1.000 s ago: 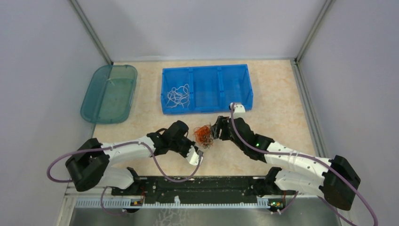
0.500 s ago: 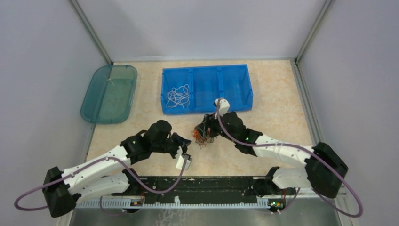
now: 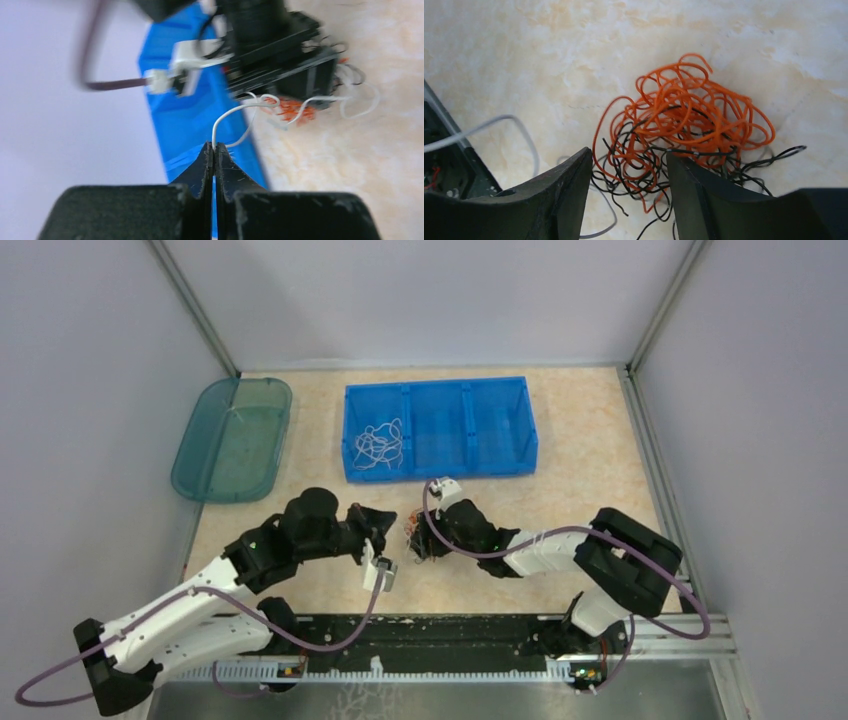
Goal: Untangle the cables
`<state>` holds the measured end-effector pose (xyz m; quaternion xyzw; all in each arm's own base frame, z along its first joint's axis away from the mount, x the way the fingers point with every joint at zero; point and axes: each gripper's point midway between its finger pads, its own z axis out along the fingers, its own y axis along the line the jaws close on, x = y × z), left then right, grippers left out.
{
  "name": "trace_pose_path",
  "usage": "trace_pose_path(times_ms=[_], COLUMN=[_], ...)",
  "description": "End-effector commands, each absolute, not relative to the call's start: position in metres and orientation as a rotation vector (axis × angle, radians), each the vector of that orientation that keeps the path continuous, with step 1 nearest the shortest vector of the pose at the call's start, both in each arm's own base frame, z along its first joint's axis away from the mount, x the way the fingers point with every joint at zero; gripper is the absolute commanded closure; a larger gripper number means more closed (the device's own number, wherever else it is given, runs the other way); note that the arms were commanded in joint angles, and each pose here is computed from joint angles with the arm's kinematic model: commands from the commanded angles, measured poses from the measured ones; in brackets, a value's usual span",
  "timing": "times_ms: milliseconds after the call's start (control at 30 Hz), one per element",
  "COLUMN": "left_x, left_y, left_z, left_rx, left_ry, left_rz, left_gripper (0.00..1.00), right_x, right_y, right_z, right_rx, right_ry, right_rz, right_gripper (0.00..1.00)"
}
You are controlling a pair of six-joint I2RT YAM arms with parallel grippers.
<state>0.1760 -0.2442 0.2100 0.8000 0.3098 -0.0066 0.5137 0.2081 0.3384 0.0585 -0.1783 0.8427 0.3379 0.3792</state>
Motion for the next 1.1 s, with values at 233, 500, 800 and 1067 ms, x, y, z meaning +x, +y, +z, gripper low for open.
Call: trace_pose_path(times_ms=[233,500,800,1067], left_x=[0.198,0.221,0.208,0.208], left_y=[-0.223,-0.201,-0.159,-0.16], left_z=[0.378,0.52,0.696,0.742], left_rx=[1.619,1.238,0.766,0.618], left_ry=[0.539,0.4,0.411,0.421], left_rz=[0.344,0.736,0.731,0.594], left_gripper=[1.0,1.0,1.0,1.0], right_x=[0.213,0.21,0.202,0.198], right_y=[0.313,0.305,0.294,0.293], right_z=[0.053,0.058,0.064,0.077], right_rx=[-0.321,-0.285,-0.248,-0.248], right_ry=[2.09,2.077,2.054,2.026], right_rz=[0.818,0.826,0.865,0.898], right_gripper=[0.42,0.42,0.38,0.38])
